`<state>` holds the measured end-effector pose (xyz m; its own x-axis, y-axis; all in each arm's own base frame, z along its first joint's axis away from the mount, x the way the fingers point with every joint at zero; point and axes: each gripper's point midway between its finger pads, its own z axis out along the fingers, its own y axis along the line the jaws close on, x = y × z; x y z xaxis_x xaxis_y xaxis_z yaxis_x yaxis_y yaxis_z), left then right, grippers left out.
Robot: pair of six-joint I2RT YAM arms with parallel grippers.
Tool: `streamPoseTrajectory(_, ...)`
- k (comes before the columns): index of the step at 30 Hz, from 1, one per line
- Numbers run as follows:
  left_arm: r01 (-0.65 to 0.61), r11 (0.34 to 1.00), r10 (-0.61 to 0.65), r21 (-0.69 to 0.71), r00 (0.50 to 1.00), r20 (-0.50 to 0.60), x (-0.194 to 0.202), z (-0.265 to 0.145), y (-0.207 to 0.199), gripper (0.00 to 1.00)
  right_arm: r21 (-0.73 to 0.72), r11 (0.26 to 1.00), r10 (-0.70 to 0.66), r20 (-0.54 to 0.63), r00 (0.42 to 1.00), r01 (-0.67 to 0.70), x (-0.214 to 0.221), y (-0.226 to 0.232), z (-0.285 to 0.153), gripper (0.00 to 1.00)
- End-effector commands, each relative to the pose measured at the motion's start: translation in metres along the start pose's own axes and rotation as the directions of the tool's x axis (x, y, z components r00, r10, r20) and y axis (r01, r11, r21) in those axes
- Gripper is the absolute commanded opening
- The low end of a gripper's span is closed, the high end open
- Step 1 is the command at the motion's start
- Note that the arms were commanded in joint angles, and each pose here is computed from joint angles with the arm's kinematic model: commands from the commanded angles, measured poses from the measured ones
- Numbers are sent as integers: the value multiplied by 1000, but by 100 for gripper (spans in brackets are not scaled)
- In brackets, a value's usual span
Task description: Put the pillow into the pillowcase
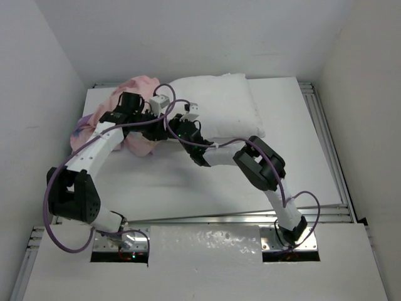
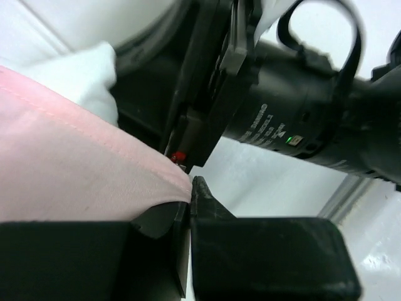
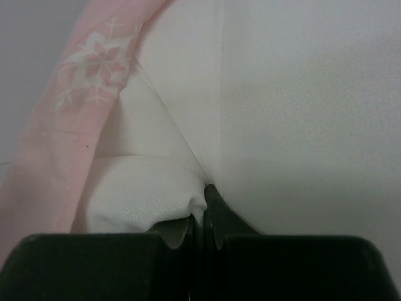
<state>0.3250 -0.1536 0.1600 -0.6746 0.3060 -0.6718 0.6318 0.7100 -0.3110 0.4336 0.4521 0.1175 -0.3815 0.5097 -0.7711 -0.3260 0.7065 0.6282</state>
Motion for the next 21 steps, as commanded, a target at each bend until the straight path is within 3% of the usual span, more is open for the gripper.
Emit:
streamPoseTrajectory(1,-162,984,144,77,968,204,-68,-24,-36,0,-116,989,83,-41,996,-87,15,38,2,0)
streamPoseTrajectory(6,-31,998,45,-55,963,265,-87,-22,16,0,-157,978,124,-88,988,-137,29,34,-13,0)
streamPoseTrajectory(9,-2,989,24,-146,988,152,-48,-1,45,0,-219,972,62,-112,992,-86,28,35,-36,0)
streamPoseTrajectory(11,-13,984,28,-177,996,87,-27,5,54,9,-311,950,-16,-134,991,-27,26,45,-52,0)
streamPoseTrajectory(12,-18,984,30,-178,997,68,-21,6,54,17,-334,942,-75,-142,987,24,30,39,-59,7)
streamPoseTrajectory(13,-32,984,43,-177,997,57,-19,4,53,30,-351,935,-106,-139,985,51,30,38,-65,34)
streamPoseTrajectory(16,-77,978,89,-196,995,53,-26,-12,48,54,-426,892,-230,-140,963,151,22,38,-91,66)
streamPoseTrajectory(21,-156,962,176,-225,982,70,-55,-53,31,74,-409,840,-454,-173,874,355,-11,17,-119,81)
